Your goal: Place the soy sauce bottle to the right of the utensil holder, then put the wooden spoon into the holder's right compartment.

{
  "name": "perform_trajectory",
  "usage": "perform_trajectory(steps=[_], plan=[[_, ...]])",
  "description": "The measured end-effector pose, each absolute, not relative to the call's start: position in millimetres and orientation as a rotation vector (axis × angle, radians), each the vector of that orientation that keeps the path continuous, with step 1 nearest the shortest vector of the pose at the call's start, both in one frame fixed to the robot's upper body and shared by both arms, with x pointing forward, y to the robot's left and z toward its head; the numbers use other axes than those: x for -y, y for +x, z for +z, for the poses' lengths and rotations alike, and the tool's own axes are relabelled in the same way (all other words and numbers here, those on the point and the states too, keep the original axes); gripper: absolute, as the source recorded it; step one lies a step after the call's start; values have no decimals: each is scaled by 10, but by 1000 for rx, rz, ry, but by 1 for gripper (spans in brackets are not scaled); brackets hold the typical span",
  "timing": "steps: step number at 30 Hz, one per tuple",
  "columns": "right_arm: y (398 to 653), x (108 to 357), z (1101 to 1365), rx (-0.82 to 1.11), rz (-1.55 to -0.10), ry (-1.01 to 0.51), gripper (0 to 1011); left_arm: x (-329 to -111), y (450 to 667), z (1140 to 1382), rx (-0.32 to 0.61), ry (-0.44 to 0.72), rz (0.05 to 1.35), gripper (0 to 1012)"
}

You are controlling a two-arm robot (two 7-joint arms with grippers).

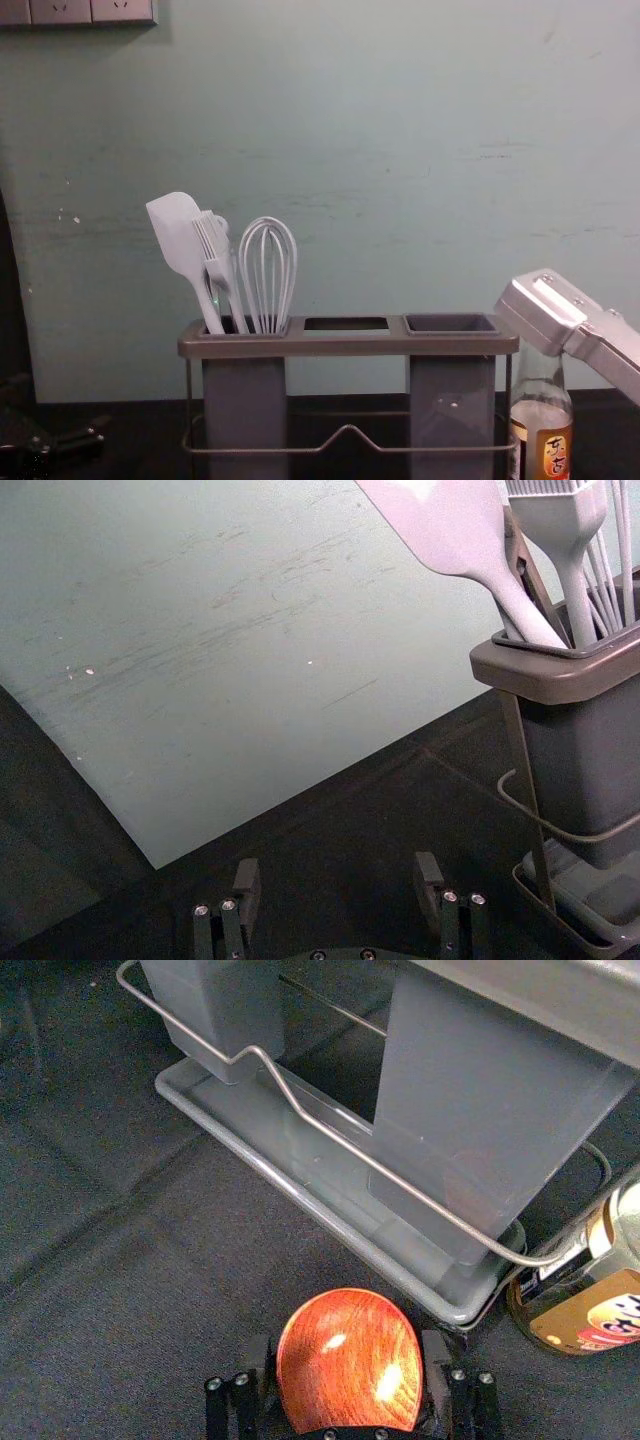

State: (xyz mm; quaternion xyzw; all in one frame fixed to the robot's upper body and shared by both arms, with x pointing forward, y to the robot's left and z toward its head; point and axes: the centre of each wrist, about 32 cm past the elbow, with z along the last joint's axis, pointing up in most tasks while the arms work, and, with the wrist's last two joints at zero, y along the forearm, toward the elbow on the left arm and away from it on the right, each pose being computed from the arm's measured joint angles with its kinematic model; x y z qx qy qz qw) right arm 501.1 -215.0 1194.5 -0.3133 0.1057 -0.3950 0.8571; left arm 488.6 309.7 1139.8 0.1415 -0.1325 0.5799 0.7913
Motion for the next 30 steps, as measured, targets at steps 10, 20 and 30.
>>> perform_trajectory(steps=[10, 20, 30], plan=[[4974, 2168, 11974, -212, -832, -654, 838, -3097, 4886, 11398, 285, 304, 1248, 1005], [4836, 2231, 12230, -157, -778, -673, 838, -3097, 4886, 11398, 285, 304, 1248, 1005], [4671, 2310, 12494, -31, -670, -599, 838, -3097, 4886, 11398, 285, 304, 1248, 1005]])
